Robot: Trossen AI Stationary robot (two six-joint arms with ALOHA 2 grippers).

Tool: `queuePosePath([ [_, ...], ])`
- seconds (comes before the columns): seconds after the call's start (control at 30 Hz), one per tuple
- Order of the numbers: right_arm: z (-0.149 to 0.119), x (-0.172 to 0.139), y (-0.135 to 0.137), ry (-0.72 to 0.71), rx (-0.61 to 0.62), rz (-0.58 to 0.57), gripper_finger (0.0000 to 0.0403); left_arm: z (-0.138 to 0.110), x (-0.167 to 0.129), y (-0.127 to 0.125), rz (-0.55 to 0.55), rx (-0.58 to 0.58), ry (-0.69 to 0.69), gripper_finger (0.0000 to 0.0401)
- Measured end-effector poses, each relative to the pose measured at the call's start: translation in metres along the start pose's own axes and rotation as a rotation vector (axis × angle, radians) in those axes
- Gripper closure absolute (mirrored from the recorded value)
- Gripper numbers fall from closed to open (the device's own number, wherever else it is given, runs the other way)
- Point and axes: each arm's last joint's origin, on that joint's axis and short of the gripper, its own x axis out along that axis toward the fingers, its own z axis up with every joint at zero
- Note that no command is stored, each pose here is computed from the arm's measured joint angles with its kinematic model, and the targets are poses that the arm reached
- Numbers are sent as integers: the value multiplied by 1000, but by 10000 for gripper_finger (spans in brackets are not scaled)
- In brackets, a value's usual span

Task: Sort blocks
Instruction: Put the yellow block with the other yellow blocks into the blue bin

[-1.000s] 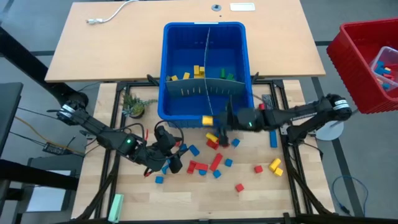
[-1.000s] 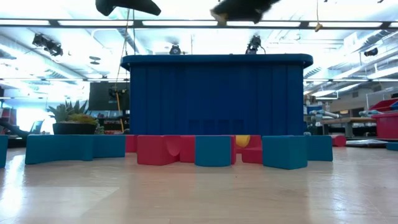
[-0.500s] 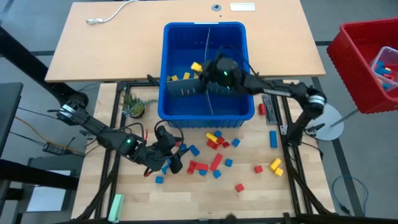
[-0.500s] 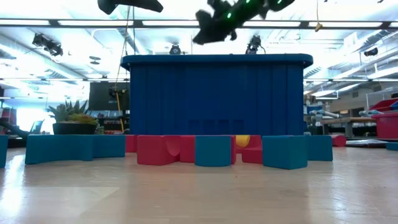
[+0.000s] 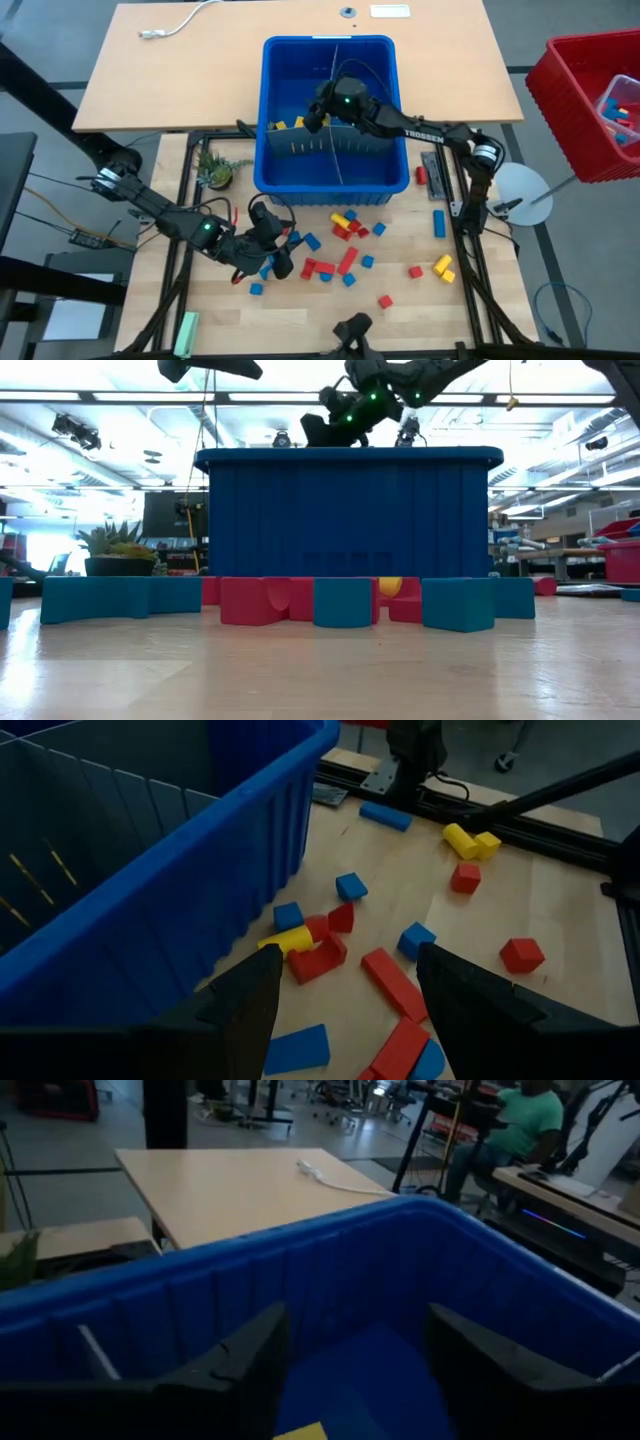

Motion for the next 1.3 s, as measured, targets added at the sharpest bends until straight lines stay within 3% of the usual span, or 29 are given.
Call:
queuePosePath([
  [0.17, 25, -34, 2, -2, -11, 33, 150, 0, 0, 0, 0, 15, 0, 158],
  [0.47, 72, -162, 28, 55, -40, 367, 145, 0, 0, 0, -3, 10, -1, 158],
  [0.67, 76, -233, 46, 148, 2, 545, 159, 0, 0, 0, -1, 13, -1, 158],
  [0.8, 66, -263, 66, 270, 8, 650, 165, 0, 0, 0, -1, 11, -3, 158],
  [0.97, 38, -286, 107, 363, -72, 772, 171, 1, 0, -1, -4, 6, -8, 158],
  [1.1, 7, -296, 135, 372, -123, 776, 175, 2, 0, -1, -10, -6, -19, 158],
  [1.3, -41, -295, 161, 364, -91, 723, 184, 4, 0, -3, -21, -27, -37, 158],
])
